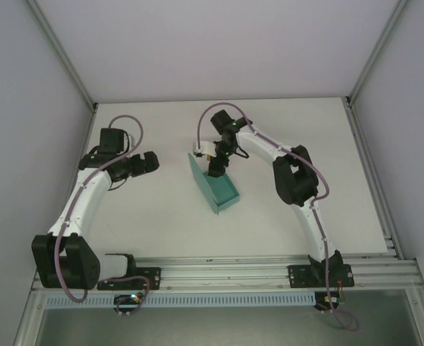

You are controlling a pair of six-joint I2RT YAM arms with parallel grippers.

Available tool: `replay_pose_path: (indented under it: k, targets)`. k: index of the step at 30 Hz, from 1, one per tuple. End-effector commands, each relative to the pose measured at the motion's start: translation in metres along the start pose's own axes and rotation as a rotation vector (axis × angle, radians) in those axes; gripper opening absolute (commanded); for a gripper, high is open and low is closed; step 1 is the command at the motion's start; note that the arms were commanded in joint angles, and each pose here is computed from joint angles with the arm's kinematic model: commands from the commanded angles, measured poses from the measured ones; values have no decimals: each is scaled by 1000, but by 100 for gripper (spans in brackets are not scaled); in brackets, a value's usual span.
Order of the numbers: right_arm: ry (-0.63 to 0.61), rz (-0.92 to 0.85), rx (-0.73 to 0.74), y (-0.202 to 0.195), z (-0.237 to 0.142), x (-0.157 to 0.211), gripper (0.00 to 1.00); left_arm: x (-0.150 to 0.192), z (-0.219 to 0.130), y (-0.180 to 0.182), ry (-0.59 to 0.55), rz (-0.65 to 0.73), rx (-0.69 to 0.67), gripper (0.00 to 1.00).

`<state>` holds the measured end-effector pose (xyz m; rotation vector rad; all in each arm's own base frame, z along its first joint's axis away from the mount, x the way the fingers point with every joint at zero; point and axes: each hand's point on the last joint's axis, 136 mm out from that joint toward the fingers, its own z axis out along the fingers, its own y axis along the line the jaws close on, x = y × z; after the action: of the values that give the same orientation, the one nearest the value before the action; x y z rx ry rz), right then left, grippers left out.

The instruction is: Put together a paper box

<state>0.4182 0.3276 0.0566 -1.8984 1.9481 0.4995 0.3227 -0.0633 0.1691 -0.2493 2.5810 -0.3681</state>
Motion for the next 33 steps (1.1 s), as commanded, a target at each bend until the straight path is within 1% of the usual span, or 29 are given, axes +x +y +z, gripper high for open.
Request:
replay_pose_path:
  k: [1, 4, 5, 8, 10, 12, 14, 16, 19, 20, 21, 24, 25, 27, 28, 29, 33]
  targets:
    - [101, 11, -54, 8, 13, 18, 55, -2, -4, -5, -20, -27, 43, 100]
    - [117, 58, -30, 5, 15, 23, 28, -2, -3, -5, -15, -28, 38, 100]
    - [113, 82, 2, 2, 14, 23, 19, -2, -2, -5, -16, -31, 41, 100]
    - [61, 144, 104, -2, 2, 19, 9, -4, -1, -6, -23, -35, 44, 100]
    - [22, 244, 230, -11, -11, 20, 4, -7, 0, -6, -32, -41, 43, 100]
    - [-5, 388, 346, -17, -27, 25, 4, -8, 1, -6, -34, -46, 36, 100]
    - [-11, 595, 472, -17, -42, 39, 4, -9, 2, -3, -38, -50, 4, 100]
    - [12, 880, 650, -16, -60, 68, 5, -10, 3, 0, -46, -61, -22, 100]
    - [95, 1226, 778, 12, -67, 117, 4, -11, 7, -2, -55, -71, -13, 100]
    - [116, 1298, 787, 21, -63, 127, 4, -12, 8, -5, -55, -69, -2, 100]
    - [134, 1376, 833, 29, -63, 138, 4, -12, 10, -8, -50, -64, 9, 100]
    - [122, 1486, 821, 45, -49, 140, 6, -12, 17, -18, -37, -34, 29, 100]
    - [119, 1483, 805, 50, -45, 136, 8, -12, 20, -23, -30, -18, 36, 100]
    - [114, 1496, 820, 53, -43, 133, 14, -11, 25, -33, -15, 13, 50, 100]
    - [108, 1498, 820, 52, -43, 131, 21, -10, 27, -37, -10, 27, 52, 100]
    - [104, 1500, 823, 52, -45, 131, 24, -10, 29, -41, -2, 40, 58, 100]
    - [92, 1470, 842, 48, -60, 124, 33, -10, 32, -61, 9, 109, 102, 100]
